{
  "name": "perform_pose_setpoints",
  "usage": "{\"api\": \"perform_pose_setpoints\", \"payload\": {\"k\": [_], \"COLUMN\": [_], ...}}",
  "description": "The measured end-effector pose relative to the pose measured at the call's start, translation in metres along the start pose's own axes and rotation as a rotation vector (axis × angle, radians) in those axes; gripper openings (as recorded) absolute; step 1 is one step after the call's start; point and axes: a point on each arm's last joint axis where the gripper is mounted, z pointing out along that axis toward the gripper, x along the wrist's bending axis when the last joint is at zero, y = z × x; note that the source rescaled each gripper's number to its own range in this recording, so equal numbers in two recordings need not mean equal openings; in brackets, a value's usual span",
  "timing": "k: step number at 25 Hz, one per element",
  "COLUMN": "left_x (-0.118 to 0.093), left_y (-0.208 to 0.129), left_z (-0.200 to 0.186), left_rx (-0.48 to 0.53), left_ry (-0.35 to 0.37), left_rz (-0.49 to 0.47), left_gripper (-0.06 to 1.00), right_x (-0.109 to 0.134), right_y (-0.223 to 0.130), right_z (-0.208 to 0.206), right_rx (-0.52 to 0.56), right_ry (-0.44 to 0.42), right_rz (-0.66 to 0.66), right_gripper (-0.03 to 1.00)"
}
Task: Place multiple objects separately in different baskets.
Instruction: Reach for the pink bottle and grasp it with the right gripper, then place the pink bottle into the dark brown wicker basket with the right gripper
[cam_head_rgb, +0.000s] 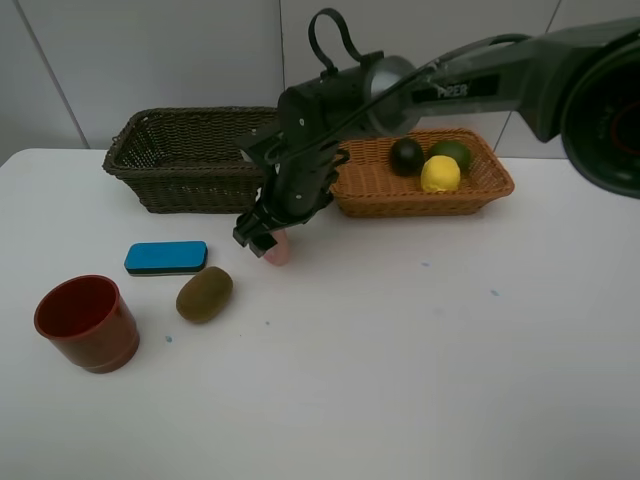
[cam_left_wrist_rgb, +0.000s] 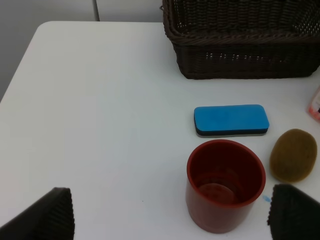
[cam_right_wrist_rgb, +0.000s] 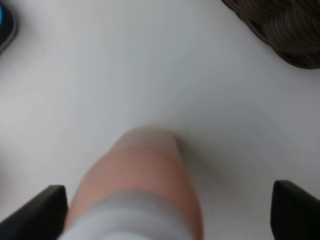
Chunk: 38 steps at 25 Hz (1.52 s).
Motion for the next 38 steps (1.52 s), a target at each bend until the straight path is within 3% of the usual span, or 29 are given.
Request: {"api": "perform_pose_setpoints", "payload": {"k": [2,5,26,38], "left_x": [0.000,0.000,0.000,0.000], "left_y": [0.000,0.000,0.000,0.000], "left_z": [0.000,0.000,0.000,0.000], "left_rx": [0.000,0.000,0.000,0.000], "left_ry": [0.000,0.000,0.000,0.000], "left_rz": [0.000,0.000,0.000,0.000], "left_gripper": [1.00,1.00,1.00,1.00], "right_x": [0.000,0.001,0.001,-0.008], "right_y": [0.000,0.000,0.000,0.013], "right_z": [0.000,0.000,-0.001,-0.078], "right_rx": [0.000,0.000,0.002,-0.079], "right_ry": [0.001,0.001,0.002,-0.030], "right_rz": [0.001,0.000,0.000,-0.002], "right_gripper": [0.64,0.22,0.22,0.22]}}
